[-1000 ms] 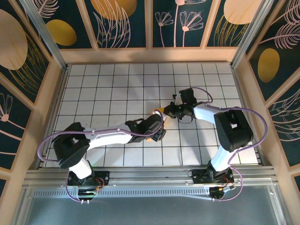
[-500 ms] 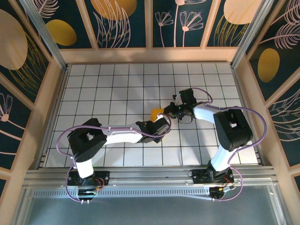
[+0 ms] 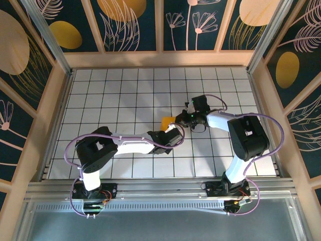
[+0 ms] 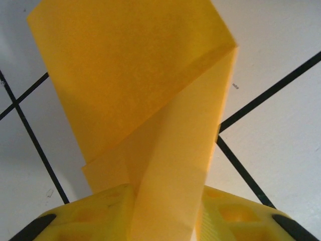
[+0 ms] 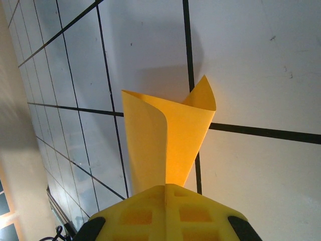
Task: Fold a paper plane with a square sheet of paper (fold left side to right side)
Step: Fold the wing for the fifth time at the center of the table.
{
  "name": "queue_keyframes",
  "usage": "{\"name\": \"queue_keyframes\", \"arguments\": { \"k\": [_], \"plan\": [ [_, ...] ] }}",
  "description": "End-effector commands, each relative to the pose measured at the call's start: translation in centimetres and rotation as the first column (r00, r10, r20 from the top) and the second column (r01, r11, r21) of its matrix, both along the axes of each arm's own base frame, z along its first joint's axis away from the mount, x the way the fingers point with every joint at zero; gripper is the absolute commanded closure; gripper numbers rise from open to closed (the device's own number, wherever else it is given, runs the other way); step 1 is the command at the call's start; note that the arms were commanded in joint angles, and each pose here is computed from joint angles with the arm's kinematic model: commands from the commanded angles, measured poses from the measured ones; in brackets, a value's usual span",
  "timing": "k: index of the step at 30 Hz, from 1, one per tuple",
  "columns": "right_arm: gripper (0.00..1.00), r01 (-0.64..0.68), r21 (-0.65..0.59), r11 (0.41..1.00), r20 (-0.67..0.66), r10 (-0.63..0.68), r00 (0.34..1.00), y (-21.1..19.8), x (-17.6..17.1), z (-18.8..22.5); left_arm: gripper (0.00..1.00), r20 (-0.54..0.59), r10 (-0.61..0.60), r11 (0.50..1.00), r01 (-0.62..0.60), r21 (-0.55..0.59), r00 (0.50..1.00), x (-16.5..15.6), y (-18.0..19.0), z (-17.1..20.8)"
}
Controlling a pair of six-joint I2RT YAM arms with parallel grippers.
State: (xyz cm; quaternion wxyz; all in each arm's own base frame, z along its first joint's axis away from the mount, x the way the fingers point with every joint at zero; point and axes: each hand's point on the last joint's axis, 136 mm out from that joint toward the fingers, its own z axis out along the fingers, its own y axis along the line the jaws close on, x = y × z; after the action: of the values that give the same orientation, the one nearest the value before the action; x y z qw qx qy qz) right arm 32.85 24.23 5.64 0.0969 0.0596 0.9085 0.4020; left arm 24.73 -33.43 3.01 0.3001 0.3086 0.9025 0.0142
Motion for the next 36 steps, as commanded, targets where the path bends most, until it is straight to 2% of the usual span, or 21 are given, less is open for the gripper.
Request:
{"name": "queue_keyframes", "arguments": {
  "k": [1,7,15,22,25,31,36],
  "plan": [
    [1.00,0.003,0.006,1.000,0.006,-0.003,1.000,0.1,0.6,0.2,0.70,0.041,0.024,0.999,-0.026,0.034,0.999,0.4,0.4,0.3],
    [1.00,0.003,0.007,1.000,0.006,-0.003,1.000,0.0,0.6,0.2,0.77,0.059,0.034,0.999,-0.036,0.033,0.998,0.6,0.6,0.5],
    [1.00,0.024,-0.019,1.000,0.027,-0.023,0.999,-0.9,0.8,0.5,0.92,0.043,0.033,0.999,-0.034,0.020,0.999,0.4,0.3,0.2],
    [0.77,0.137,-0.130,0.982,0.101,-0.124,0.987,-5.6,1.7,1.7,1.00,-0.003,0.004,1.000,-0.004,0.013,1.000,-0.1,-0.5,-0.8],
    [0.71,0.195,-0.187,0.963,0.133,-0.172,0.976,-8.2,1.7,2.2,1.00,-0.018,-0.008,1.000,0.008,0.015,1.000,-0.2,-0.9,-1.0],
    [0.68,0.274,-0.226,0.935,0.189,-0.234,0.954,-11.8,1.3,3.6,1.00,-0.098,-0.037,0.998,0.033,-0.046,0.995,-0.4,-3.1,-0.6],
    [0.67,0.279,-0.222,0.934,0.207,-0.235,0.950,-12.4,0.7,3.7,1.00,-0.244,-0.041,0.983,-0.005,-0.186,0.969,-0.1,-4.3,-0.1]
  ]
}}
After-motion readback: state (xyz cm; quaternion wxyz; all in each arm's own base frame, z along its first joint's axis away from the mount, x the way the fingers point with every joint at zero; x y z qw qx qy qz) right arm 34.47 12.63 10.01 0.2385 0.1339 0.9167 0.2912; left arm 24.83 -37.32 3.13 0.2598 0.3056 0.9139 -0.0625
